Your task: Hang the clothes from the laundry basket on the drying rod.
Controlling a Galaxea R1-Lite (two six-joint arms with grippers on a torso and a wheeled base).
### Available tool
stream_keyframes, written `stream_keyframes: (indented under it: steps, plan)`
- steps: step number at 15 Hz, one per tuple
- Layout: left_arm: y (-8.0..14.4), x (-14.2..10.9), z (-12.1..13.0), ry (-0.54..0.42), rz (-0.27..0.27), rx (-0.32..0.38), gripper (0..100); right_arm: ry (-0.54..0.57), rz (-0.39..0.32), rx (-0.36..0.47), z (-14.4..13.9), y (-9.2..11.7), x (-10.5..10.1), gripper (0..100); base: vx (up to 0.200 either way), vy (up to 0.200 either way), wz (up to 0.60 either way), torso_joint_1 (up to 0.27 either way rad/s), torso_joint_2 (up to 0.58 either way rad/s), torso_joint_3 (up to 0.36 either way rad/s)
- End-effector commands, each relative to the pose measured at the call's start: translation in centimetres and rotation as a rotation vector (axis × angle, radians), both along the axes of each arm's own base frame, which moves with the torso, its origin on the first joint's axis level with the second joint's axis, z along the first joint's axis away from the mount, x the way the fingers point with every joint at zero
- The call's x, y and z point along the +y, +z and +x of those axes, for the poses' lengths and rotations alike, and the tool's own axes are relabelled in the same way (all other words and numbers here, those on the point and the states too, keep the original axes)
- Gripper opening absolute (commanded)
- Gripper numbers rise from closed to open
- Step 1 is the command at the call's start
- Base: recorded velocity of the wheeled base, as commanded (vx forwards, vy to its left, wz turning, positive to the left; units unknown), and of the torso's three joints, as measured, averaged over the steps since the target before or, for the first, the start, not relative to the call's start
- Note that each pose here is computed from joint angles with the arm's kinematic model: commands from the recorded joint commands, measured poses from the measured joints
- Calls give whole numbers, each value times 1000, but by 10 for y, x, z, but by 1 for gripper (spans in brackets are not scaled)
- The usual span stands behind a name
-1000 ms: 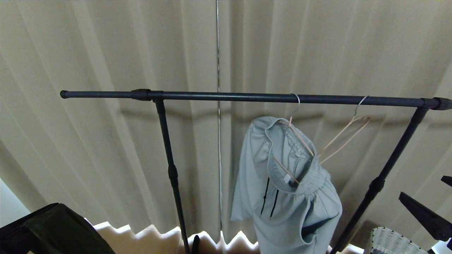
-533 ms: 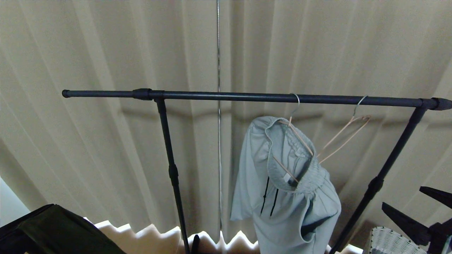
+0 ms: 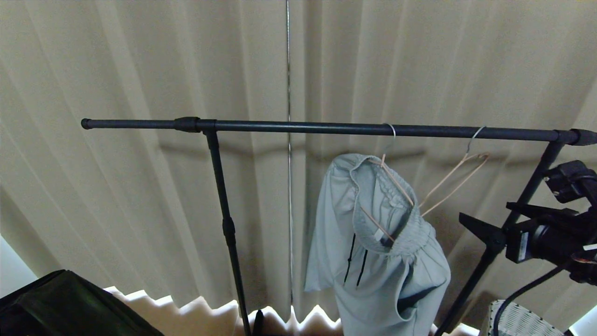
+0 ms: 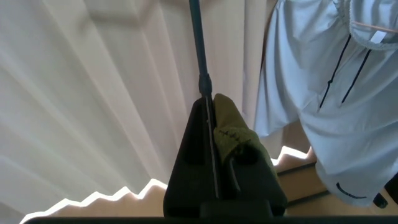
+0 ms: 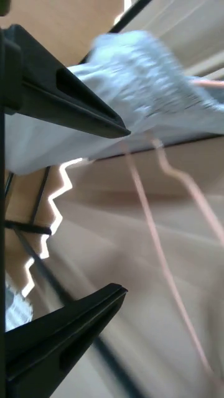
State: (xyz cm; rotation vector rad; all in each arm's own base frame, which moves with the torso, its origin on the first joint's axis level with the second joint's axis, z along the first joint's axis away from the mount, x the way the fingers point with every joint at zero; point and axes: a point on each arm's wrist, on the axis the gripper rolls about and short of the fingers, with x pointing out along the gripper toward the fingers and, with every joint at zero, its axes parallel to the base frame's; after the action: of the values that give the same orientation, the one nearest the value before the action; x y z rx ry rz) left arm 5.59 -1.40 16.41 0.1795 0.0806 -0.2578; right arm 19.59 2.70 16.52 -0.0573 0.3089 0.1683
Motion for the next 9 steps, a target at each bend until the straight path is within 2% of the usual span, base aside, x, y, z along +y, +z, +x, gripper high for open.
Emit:
stream_keyframes:
  steps: [1, 5, 9]
  plan:
    - [0, 0, -1, -2, -1, -6, 0, 17, -11, 33, 21, -12, 16, 100, 0, 0, 0, 0, 0, 0]
    - [0, 0, -1, -3, -2, -7, 0, -96, -36, -43, 59, -32, 30, 100, 0, 0, 0, 0, 0, 0]
    - [-1, 0, -1, -3, -1, -3, 0, -105, -36, -59, 77, -36, 35, 100, 0, 0, 0, 0, 0, 0]
